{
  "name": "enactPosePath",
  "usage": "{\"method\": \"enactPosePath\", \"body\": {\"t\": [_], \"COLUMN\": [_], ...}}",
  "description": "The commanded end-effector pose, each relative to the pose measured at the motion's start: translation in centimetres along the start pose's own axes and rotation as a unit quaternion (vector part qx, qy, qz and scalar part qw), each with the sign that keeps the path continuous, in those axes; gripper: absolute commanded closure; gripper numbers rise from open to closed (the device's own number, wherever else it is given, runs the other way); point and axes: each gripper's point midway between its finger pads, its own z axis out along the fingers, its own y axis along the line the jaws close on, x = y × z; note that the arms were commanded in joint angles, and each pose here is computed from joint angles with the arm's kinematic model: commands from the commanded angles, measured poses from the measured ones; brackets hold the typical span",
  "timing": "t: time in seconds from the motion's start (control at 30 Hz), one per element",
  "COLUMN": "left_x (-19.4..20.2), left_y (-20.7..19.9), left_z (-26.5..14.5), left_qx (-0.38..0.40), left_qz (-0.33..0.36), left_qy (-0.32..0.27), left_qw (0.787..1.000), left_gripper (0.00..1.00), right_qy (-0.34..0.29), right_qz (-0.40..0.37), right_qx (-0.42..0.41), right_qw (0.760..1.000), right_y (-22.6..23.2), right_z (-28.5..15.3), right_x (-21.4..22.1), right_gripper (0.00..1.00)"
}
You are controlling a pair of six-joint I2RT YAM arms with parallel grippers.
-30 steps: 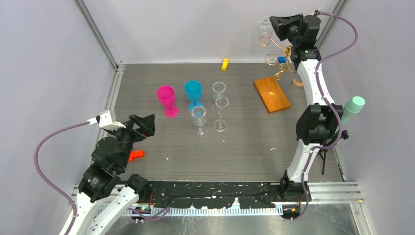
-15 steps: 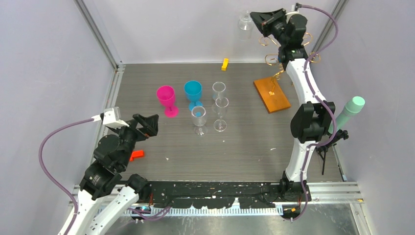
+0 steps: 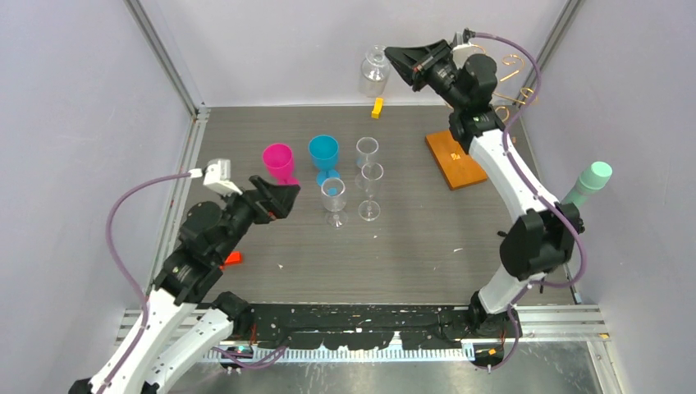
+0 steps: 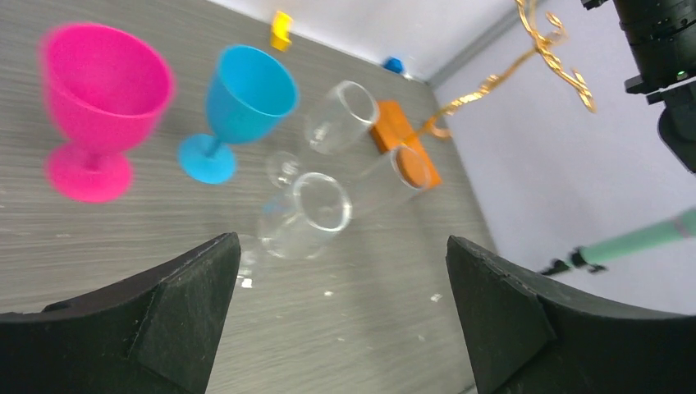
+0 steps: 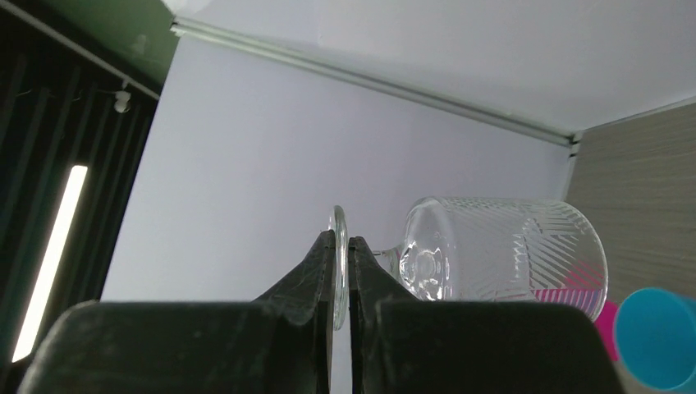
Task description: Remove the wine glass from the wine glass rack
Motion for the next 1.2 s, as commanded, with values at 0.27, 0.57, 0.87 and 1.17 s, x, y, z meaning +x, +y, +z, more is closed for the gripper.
{"method": "enactPosePath", "body": {"t": [0.27, 0.57, 0.87, 1.17], "left_x": [-2.0, -3.9, -4.7, -6.6], "left_y": [-12.8, -15.9, -16.9, -18.7], "left_z": [3.0, 2.5, 2.6, 0.6], "left_qx": [0.271, 0.359, 0.383, 0.442], "left_qz": [-0.195, -0.253, -0.290, -0.361], "left_qy": [0.039, 0.029, 0.034, 0.055], "left_qw": [0.942, 0.898, 0.877, 0.820], "left_gripper": [0.00, 0.00, 0.00, 0.16], "right_qy": [0.008, 0.018, 0.042, 0.056], "right_qz": [0.141, 0.201, 0.253, 0.294], "right_qx": [-0.198, -0.204, -0.214, -0.213], "right_qw": [0.970, 0.958, 0.943, 0.930], "right_y": [13.1, 13.0, 12.8, 11.2], "right_z": [-11.9, -15.9, -16.8, -15.8], "right_x": [5.8, 9.0, 11.3, 12.6], "right_gripper": [1.00, 1.00, 1.00, 1.00]}}
